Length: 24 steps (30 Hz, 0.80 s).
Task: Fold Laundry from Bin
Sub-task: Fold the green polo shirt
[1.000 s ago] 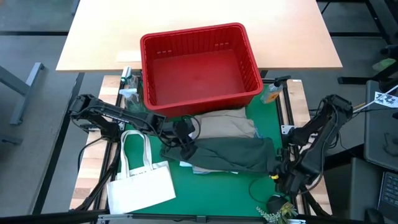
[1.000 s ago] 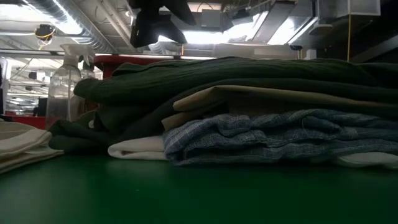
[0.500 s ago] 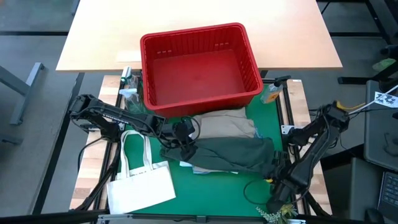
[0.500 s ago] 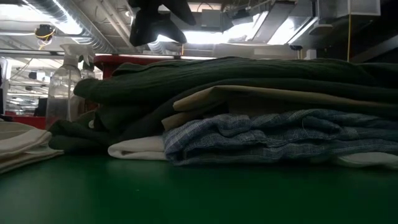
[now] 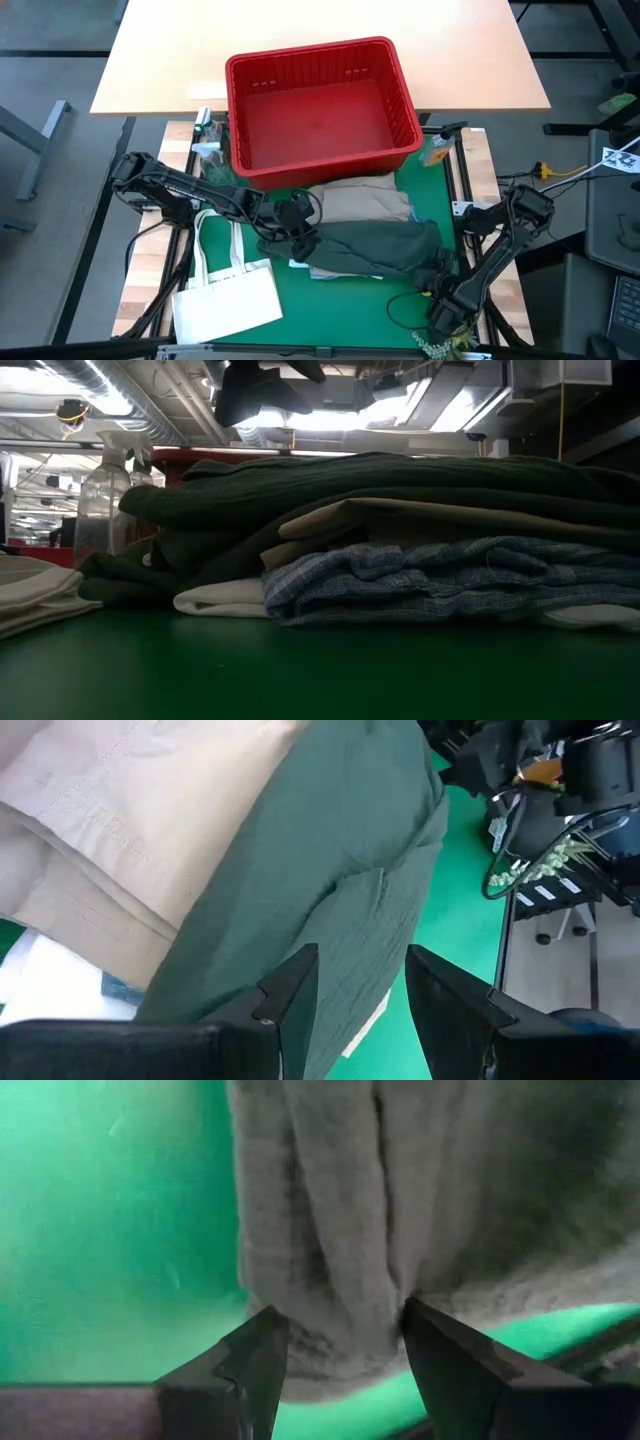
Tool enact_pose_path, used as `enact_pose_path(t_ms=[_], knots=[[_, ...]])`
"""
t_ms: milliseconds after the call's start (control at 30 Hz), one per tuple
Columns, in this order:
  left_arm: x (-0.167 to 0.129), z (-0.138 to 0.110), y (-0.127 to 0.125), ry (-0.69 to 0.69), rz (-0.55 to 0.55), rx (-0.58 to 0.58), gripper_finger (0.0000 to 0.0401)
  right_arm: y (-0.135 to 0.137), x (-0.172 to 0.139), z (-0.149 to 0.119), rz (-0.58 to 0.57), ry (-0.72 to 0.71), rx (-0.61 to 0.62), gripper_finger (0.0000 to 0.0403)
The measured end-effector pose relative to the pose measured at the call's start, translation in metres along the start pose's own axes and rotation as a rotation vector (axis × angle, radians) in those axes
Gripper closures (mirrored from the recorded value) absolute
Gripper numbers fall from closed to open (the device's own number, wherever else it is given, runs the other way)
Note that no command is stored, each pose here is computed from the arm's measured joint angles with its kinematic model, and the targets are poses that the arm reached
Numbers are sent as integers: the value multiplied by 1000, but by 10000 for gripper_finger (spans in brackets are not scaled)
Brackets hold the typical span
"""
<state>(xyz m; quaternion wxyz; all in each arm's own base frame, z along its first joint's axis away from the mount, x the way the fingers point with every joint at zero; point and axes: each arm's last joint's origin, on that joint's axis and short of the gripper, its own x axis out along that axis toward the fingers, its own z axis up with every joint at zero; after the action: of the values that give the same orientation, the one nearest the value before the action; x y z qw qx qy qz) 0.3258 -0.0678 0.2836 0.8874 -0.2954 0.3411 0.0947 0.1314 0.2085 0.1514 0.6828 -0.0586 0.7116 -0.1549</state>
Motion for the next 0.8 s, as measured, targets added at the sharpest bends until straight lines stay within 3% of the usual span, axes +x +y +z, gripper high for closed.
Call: enact_pose_path(t_ms=[367, 500, 733, 800], knots=[[-3, -13, -17, -4, -47, 39, 255, 1, 17, -2, 30, 3, 2, 216], [-5, -18, -26, -42, -57, 54, 255, 1, 17, -2, 33, 4, 0, 262], [-8, -27, -37, -78, -64, 74, 255, 1, 18, -2, 20, 8, -2, 383], [-8, -29, -38, -84, -58, 80, 255, -1, 18, -3, 13, 12, -3, 393]])
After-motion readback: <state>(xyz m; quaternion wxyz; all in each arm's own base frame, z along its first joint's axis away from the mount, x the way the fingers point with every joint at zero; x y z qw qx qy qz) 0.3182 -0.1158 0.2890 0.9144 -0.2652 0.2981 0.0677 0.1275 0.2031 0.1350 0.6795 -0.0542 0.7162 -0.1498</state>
